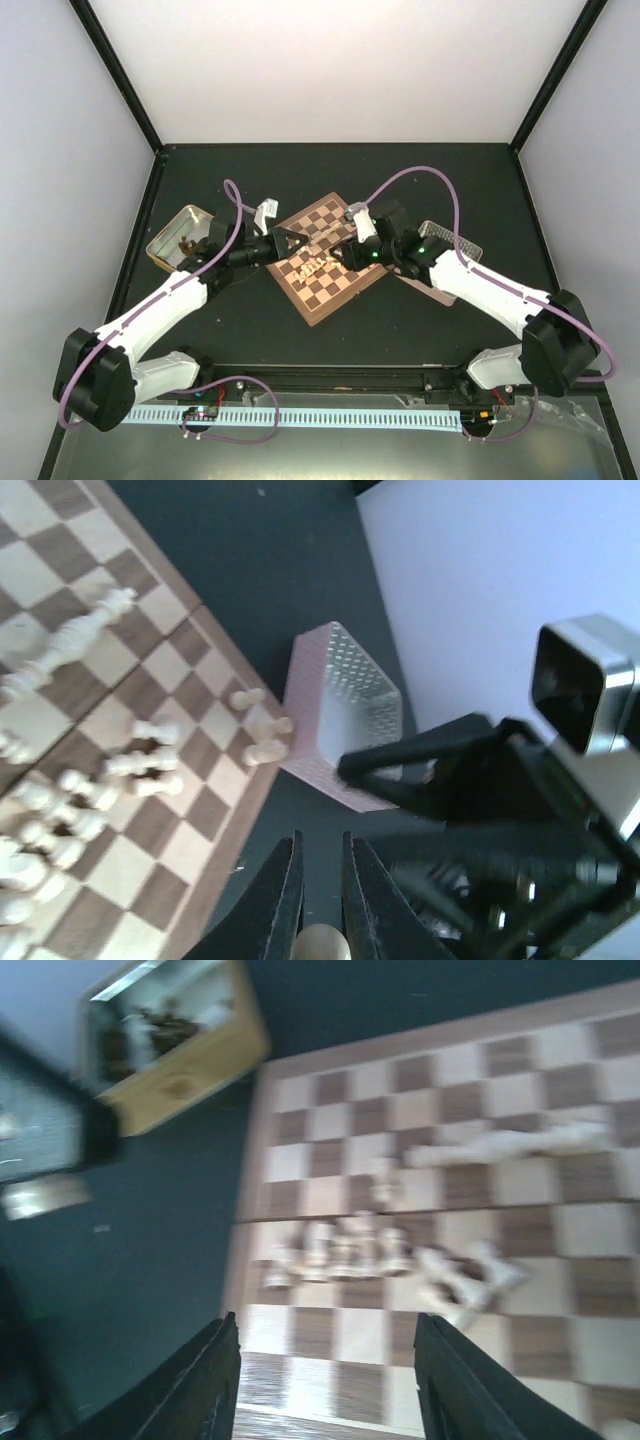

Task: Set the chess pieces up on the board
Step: Place the chess piece on the chessboard.

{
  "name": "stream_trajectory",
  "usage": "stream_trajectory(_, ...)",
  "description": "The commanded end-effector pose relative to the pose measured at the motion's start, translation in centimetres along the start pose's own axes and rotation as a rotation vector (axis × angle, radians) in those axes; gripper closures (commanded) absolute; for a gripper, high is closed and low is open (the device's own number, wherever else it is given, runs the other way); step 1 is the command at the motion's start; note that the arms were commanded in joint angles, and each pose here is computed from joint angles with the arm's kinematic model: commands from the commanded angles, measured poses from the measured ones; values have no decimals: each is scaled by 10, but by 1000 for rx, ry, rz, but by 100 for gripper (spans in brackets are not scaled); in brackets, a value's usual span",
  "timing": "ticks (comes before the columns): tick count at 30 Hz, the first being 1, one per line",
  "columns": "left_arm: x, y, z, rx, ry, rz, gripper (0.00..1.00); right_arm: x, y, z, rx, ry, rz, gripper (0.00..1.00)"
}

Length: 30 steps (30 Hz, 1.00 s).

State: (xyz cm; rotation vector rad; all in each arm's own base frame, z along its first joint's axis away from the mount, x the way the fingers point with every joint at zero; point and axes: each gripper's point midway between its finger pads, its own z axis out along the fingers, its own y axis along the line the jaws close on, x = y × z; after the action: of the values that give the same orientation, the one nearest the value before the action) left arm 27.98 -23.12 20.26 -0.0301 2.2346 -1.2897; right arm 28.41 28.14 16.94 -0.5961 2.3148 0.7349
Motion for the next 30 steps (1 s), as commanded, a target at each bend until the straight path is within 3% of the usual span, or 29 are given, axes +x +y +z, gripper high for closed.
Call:
stream_trajectory(1,-12,-50,-7,164,5,-42,96,-18,75,-16,-329,-113,-161,48)
stream_trajectory(9,-12,-66,-16,216,11,-92,95,-24,106,-29,-450,-154,-248,44)
stream_trajectory(14,-12,-69,-17,228,18,-101,95,-28,113,-24,-441,-146,-284,47)
stream_trajectory(22,-13,-69,-16,238,13,-113,95,-47,106,-14,-357,-153,-228,59)
stream_trajectory(26,-13,-72,-16,248,16,-112,95,-48,100,-6,-323,-139,-214,73)
stream_trajectory(30,-10,-69,-15,245,28,-124,94,-55,94,-4,-278,-156,-184,82)
